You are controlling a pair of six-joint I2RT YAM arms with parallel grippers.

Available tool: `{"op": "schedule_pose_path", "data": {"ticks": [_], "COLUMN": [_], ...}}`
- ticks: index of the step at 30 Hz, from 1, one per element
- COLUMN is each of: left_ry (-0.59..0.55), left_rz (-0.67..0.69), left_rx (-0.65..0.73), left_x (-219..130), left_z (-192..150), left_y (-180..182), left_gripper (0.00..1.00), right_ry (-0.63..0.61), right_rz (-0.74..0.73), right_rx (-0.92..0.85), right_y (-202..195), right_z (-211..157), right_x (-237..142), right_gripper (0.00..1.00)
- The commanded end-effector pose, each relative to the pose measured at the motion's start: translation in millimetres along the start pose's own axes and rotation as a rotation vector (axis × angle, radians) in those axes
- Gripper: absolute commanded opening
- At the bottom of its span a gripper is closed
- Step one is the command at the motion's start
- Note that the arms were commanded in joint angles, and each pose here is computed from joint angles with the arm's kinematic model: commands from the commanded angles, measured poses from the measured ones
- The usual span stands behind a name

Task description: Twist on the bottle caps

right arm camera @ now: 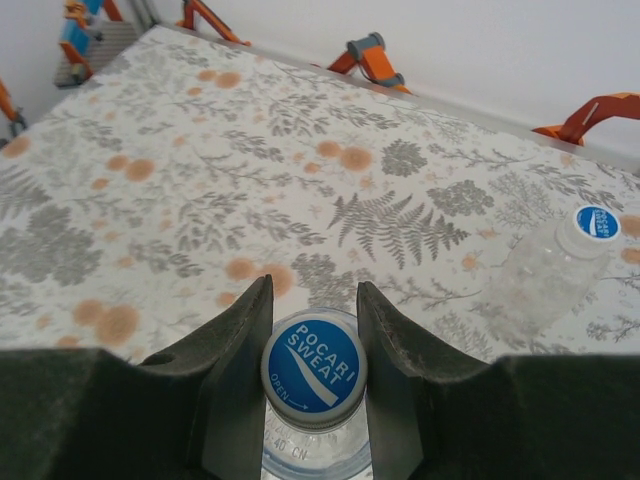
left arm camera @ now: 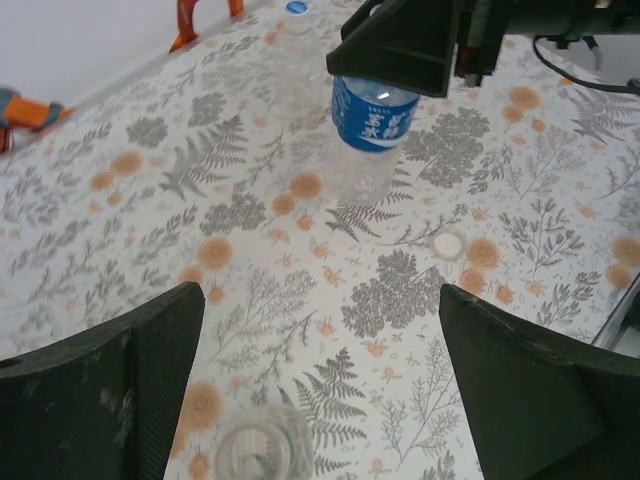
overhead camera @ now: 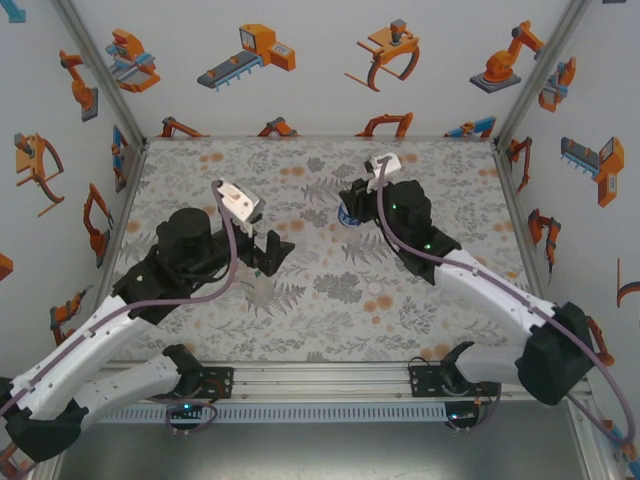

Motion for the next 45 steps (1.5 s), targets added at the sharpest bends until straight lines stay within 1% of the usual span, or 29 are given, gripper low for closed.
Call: {"op": "schedule_pose_path", "data": {"ticks": [1,3,9,13,18,21,23,29,32,34,35,39,40,45], "left_ry": [0.071,0.081,0.081,0.062,0.060,0.069,0.069,0.061,0.064,0.062,0.061,0.062,0.059,0.066], "left_rz": [0.091,0.114,0.137,0.141,0.142,0.158,0.159,0.151,0.153,0.153,0.154,0.152,0.149,0.141], "left_rx": [-0.117,-0.145,-0.194,-0.221,-0.232,-0.234,-0.236,-0.238,-0.236,-0.236,-0.236,-0.235,-0.235,-0.226], "left_x": [-15,-22,-37,-42,-46,-48,-50,-51,-50,-49,-49,-49,-49,-49], "left_z": [-17,-22,-34,-36,-38,-39,-40,-38,-38,-37,-37,-36,-35,-33], "left_y": [17,22,25,26,26,29,29,28,28,28,28,28,27,26], "left_gripper": [0.91,0.90,0.90,0.90,0.90,0.90,0.90,0.90,0.90,0.91,0.91,0.91,0.91,0.91], "right_ry": [-0.149,-0.144,-0.139,-0.148,-0.135,-0.109,-0.086,-0.017,-0.002,0.007,0.010,-0.002,-0.007,-0.044], "right_rz": [0.040,0.029,0.017,0.006,0.014,-0.009,-0.028,-0.035,-0.034,-0.032,-0.034,-0.037,-0.038,-0.030], "right_rx": [-0.065,-0.086,-0.074,-0.071,-0.129,-0.145,-0.161,-0.176,-0.172,-0.168,-0.166,-0.169,-0.171,-0.186], "right_y": [-7,-16,-46,-61,-65,-71,-75,-78,-78,-77,-78,-79,-79,-76], "right_z": [32,23,-4,-21,-41,-53,-62,-90,-96,-99,-99,-88,-84,-50], "right_x": [26,49,107,136,160,164,164,161,159,159,159,157,157,149], "right_gripper": [0.08,0.08,0.09,0.09,0.10,0.10,0.12,0.24,0.32,0.35,0.39,0.53,0.55,0.57]}}
Point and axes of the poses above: each hand's point on the last joint's axis, 136 mm out from that joint toward the fingers, its own x axis out along the fingers, its own y axis along the line the jaws close on, z = x × y, the point moved 2 cm from there along -x, back along the fingers, and after that the axes turned 4 degrees about -x, right-handed, at the moved point
